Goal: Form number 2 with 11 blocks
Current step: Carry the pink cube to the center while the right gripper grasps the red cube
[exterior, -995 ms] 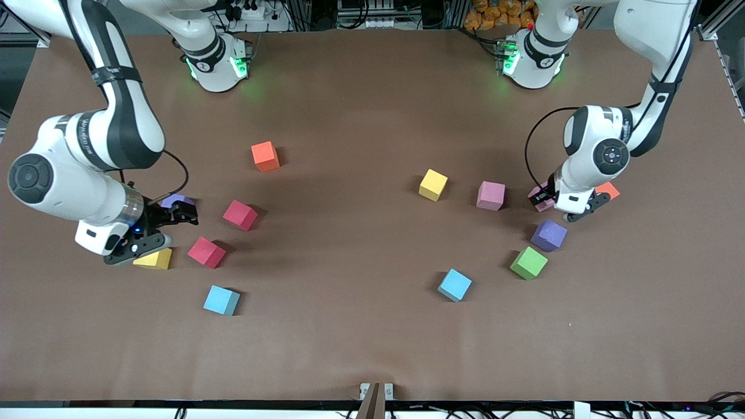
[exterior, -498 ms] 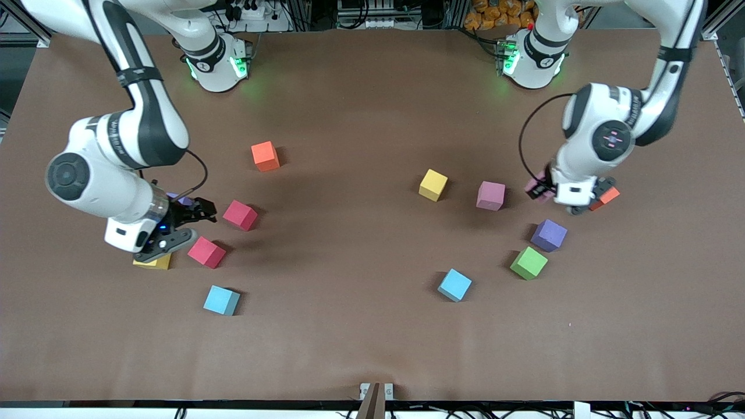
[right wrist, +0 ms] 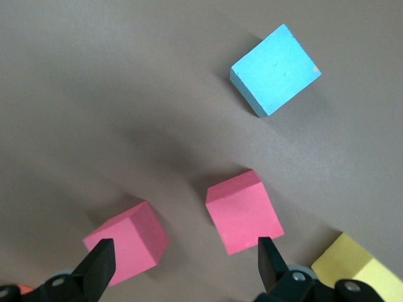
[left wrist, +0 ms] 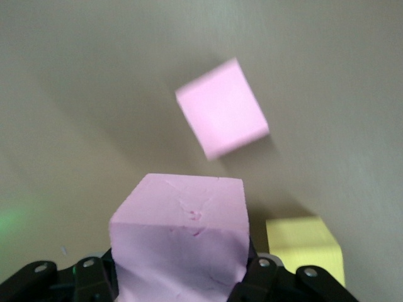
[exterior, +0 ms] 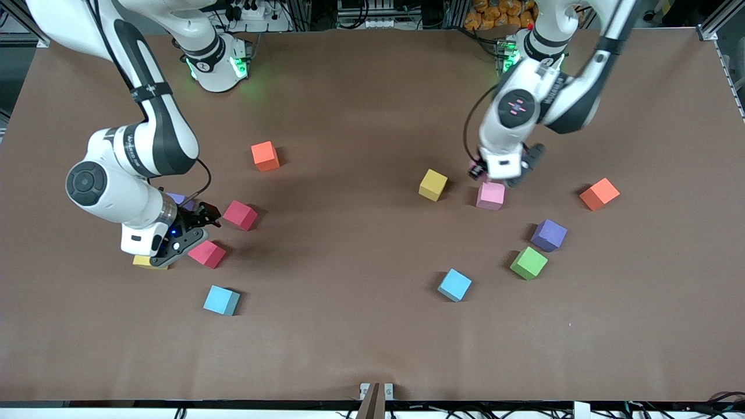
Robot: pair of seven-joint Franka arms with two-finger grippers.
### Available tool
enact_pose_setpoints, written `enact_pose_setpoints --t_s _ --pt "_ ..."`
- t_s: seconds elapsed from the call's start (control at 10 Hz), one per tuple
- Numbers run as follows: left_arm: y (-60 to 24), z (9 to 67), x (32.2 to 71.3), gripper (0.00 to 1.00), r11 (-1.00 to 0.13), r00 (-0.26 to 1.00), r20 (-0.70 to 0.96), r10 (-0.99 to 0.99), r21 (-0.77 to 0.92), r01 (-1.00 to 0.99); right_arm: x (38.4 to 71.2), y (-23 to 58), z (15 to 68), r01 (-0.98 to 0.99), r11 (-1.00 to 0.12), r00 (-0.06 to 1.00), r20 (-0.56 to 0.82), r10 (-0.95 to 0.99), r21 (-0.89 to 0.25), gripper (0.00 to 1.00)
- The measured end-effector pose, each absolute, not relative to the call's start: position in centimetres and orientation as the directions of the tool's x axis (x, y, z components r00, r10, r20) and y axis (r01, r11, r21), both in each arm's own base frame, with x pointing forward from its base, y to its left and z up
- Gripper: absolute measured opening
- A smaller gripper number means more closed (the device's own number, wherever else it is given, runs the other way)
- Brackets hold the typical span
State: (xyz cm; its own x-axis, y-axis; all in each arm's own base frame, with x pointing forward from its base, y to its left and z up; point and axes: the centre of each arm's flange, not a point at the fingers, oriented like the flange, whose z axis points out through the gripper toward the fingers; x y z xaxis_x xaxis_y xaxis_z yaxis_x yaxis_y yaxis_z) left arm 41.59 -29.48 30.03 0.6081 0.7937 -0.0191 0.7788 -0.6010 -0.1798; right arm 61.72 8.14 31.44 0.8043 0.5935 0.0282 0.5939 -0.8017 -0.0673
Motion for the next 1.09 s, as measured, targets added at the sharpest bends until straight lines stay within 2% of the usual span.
enact_pose_setpoints --t_s 0.3,0.6,0.8,1.09 --pt "-39.4 30.0 37.2 0.66 -0.495 0.495 -0.045 0.868 -0.175 0.851 60.8 7.8 27.1 0.662 -0.747 0.749 0.035 0.661 -0.058 1.00" --pt "-49.9 27.7 33.5 0.66 -0.384 0.365 -0.121 0.923 -0.215 0.898 60.4 7.8 25.8 0.708 -0.702 0.704 0.016 0.710 -0.075 1.00" --pt "-54.2 25.3 30.3 0.66 -0.313 0.282 -0.155 0.947 -0.235 0.920 59.8 8.1 25.5 0.716 -0.692 0.695 0.004 0.719 -0.086 1.00" --pt "-56.3 23.2 27.1 0.66 -0.174 0.145 -0.124 0.982 -0.268 0.948 58.3 9.4 24.7 0.747 -0.659 0.662 0.008 0.749 -0.084 1.00"
